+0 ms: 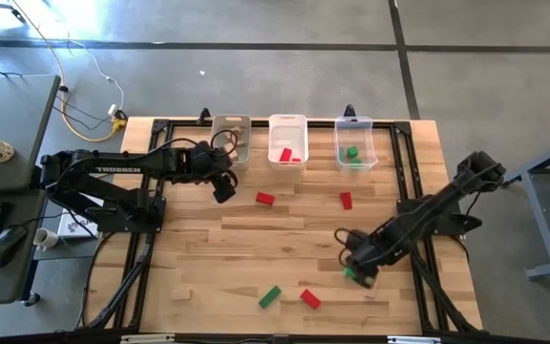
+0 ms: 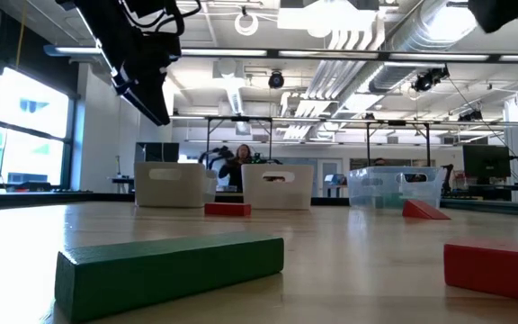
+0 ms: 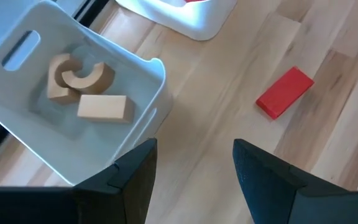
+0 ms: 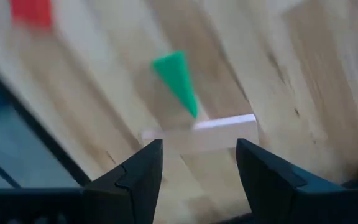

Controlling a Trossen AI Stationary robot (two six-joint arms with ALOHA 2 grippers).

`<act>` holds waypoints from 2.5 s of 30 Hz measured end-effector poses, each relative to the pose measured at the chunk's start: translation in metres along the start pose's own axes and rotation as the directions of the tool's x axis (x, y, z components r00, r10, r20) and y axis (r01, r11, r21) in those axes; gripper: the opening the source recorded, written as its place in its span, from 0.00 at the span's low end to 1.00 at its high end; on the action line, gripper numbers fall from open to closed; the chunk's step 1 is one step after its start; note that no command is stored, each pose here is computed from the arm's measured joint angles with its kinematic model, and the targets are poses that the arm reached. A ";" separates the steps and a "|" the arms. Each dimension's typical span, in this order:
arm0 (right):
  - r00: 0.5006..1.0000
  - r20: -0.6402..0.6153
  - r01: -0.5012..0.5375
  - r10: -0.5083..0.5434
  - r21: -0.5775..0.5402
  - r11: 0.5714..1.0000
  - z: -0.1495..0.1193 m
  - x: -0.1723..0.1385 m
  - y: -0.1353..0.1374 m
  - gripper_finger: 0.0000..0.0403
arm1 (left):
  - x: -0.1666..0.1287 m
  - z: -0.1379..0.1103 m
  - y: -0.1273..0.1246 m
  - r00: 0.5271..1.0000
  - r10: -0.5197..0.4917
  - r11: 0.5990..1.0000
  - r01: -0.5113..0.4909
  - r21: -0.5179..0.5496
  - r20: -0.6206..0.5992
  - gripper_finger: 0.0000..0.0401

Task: Sort & place blocks by color
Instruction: Put the right brown block into the gray bin

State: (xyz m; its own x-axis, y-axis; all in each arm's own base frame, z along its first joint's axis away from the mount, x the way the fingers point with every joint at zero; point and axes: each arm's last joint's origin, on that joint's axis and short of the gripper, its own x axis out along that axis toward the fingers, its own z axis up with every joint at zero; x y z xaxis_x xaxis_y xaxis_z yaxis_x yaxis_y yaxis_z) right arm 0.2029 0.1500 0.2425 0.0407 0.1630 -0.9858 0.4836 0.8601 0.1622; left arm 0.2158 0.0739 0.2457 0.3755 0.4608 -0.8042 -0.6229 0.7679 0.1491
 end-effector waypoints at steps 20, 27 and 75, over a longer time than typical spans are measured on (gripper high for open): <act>0.998 -0.003 -0.024 0.066 -0.948 0.317 -0.034 0.014 0.017 0.47 | -0.012 -0.010 -0.033 0.946 -0.316 0.926 0.291 -0.242 -0.073 0.50; 0.996 0.059 0.046 0.064 -0.980 0.193 -0.039 0.024 0.019 0.47 | -0.021 -0.018 -0.052 0.934 -0.348 0.917 0.322 -0.233 -0.079 0.50; 0.986 0.008 0.042 -0.169 -0.979 0.200 -0.050 0.114 0.045 0.25 | -0.028 -0.024 -0.064 0.944 -0.326 0.924 0.305 -0.231 -0.058 0.50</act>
State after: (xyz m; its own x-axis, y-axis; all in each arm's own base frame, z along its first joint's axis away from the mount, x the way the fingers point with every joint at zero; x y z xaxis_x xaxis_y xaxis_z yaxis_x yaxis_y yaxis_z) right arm 0.1859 0.2314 0.1396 -0.0352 0.0112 -0.9993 -0.7572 0.6523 0.0340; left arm 0.2287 0.0015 0.2447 0.5176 0.1585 -0.8408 -0.6196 0.7472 -0.2406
